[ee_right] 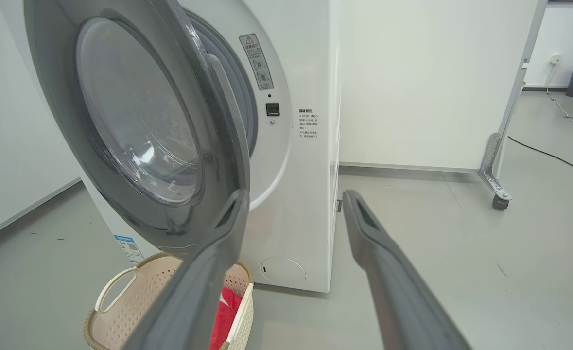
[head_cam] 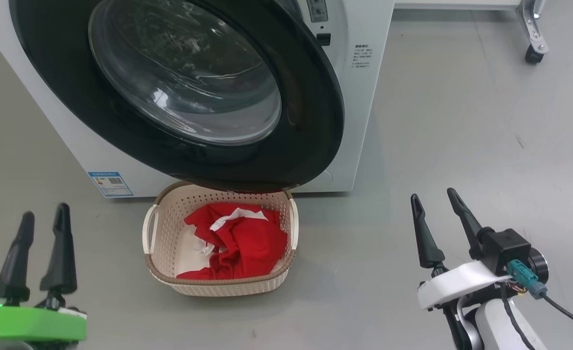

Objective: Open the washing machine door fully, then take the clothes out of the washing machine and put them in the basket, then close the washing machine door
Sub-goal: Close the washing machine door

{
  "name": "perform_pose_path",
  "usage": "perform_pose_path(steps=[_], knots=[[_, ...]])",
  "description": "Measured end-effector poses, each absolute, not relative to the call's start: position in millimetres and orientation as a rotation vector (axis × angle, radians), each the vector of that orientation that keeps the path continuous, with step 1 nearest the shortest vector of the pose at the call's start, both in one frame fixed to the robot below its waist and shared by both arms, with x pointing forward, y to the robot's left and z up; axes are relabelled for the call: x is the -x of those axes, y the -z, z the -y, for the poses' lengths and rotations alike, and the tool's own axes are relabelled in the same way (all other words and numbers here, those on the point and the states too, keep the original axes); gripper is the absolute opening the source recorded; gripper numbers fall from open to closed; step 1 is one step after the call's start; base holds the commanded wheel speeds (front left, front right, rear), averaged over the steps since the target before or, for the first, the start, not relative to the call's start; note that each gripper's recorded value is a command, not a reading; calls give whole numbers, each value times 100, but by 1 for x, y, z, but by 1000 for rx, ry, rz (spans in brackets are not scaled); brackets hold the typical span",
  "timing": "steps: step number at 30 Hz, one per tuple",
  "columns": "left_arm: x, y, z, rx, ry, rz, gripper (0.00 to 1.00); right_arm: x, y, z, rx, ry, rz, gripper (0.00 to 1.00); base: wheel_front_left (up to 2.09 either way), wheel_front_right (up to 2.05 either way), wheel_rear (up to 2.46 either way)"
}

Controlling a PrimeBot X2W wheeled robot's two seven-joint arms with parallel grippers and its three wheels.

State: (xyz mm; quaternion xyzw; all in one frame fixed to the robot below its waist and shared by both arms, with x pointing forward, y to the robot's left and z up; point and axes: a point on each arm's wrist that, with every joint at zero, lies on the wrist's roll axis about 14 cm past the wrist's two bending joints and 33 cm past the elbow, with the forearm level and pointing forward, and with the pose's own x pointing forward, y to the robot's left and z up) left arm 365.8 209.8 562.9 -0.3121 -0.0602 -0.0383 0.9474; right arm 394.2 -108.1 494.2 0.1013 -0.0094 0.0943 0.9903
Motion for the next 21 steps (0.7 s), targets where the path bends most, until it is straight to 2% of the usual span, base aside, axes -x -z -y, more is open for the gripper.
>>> perform_pose_path(steps=[6, 21], knots=[[-349, -540, -212, 445, 43, 66, 100, -384, -492, 110, -202, -184, 12, 100, 0, 0, 0], [-333, -504, -184, 303, 42, -34, 100, -363, -474, 116, -201, -155, -45, 100, 0, 0, 0]])
